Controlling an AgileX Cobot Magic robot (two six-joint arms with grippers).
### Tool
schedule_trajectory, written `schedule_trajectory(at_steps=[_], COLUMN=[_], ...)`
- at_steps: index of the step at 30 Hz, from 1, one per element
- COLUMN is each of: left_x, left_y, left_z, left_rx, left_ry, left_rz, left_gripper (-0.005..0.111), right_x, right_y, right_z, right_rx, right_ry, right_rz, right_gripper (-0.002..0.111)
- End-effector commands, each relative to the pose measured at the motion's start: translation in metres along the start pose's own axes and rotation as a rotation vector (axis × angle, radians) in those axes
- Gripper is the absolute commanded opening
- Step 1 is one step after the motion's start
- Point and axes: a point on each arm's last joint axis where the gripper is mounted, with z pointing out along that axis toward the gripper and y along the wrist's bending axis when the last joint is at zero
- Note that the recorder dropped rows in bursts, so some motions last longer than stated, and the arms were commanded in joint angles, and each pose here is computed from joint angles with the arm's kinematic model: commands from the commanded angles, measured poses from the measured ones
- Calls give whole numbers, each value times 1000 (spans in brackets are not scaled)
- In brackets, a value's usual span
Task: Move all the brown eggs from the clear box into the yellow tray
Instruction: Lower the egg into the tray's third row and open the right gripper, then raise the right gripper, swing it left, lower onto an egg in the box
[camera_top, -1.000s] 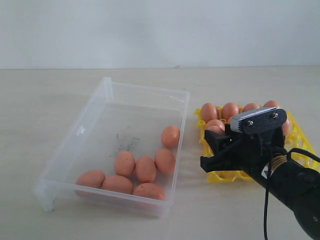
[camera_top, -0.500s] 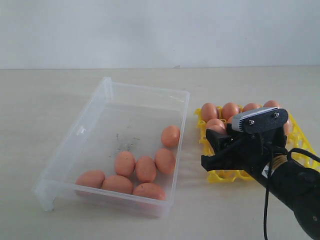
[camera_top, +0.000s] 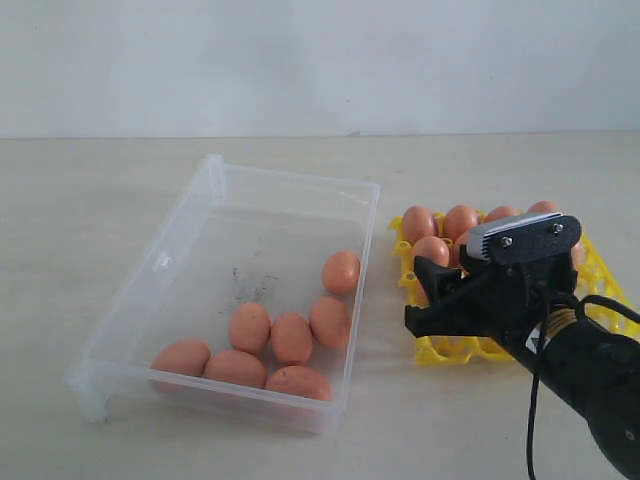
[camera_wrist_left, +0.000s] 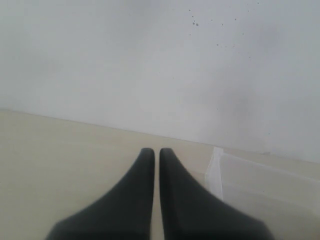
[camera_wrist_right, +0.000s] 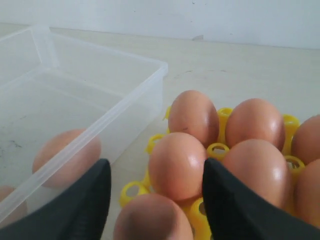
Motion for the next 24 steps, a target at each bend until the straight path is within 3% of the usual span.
schedule_trajectory(at_steps=[1, 3, 5, 9, 12, 17, 24], left_x=[-1, -1, -1, -1, -1, -1, -1], left_y=[0, 0, 0, 0, 0, 0, 0], left_z=[0, 0, 0, 0, 0, 0, 0], left_rx=[4, 4, 4, 4, 4, 4, 4], left_ry=[-1, -1, -1, -1, -1, -1, -1], left_rz=[-2, -2, -2, -2, -2, -2, -2], left_gripper=[4, 4, 4, 4, 4, 4, 4], right_x=[-23, -37, -51, -71, -93, -143, -146], right_y=[4, 16, 25, 41, 67, 104, 103], right_z=[-4, -10, -16, 10, 24, 36, 60], right_rx=[-46, -176, -275, -318, -323, -177, -26], right_ry=[-96, -148, -168, 221, 320, 384, 546], right_rz=[22, -28, 30, -15, -83, -189, -179], right_gripper=[51, 51, 51, 51, 51, 51, 51])
